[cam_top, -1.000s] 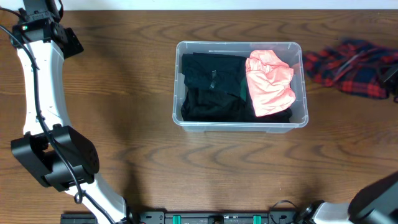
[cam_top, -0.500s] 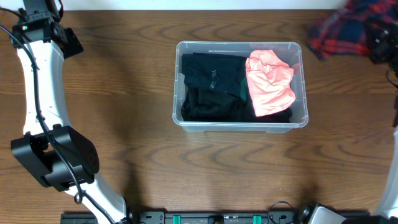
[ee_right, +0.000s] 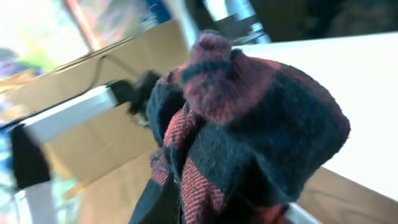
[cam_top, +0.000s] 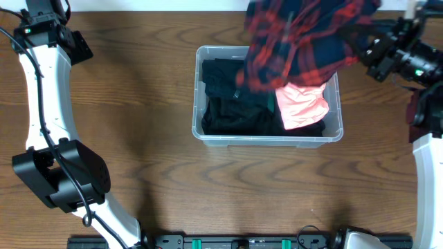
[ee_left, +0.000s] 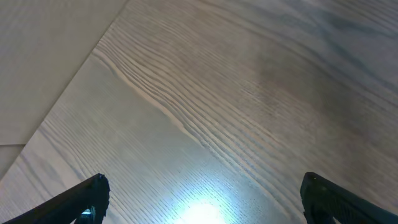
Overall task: Pack container
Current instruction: 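Lift the plaid shirt with the right gripper and carry it over the container, then lower the plaid shirt into the container's left side with the right gripper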
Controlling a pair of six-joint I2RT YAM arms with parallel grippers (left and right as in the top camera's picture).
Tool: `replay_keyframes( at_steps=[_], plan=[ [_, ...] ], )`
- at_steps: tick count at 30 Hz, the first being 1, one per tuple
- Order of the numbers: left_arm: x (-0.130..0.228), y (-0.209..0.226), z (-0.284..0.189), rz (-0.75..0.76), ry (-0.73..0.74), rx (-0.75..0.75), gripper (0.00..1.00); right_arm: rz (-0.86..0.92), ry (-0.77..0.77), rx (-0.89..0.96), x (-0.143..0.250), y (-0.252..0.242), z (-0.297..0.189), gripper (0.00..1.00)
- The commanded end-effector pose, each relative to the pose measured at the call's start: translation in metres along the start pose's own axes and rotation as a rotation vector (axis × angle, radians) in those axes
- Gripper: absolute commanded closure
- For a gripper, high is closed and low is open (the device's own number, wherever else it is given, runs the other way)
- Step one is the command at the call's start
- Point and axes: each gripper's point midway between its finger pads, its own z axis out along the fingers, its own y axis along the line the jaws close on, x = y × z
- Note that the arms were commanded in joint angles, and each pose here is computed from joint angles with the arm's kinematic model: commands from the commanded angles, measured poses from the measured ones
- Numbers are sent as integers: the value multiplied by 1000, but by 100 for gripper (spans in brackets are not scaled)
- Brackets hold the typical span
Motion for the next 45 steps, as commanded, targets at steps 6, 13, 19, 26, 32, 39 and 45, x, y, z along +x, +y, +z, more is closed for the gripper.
replay_keyframes(
  at_steps=[6,13,19,26,32,39,45],
  plan=[
    [1,3,2,0,4,-15,2,-52,55,-160,12,44,33,99],
    [1,3,2,0,4,-15,2,-68,47,-168,17,51,55,99],
    [1,3,2,0,4,-15,2,-19,72,-175,33,37,76,99],
    [1,3,2,0,4,-15,2,55,112,-180,62,16,112,99],
    [1,3,2,0,4,-15,2,65,117,-223,73,18,133,99],
    [1,3,2,0,4,-15,2,100,123,-196,77,14,137,99],
    [1,3,2,0,4,-15,2,160,144,-141,86,4,140,99]
  ],
)
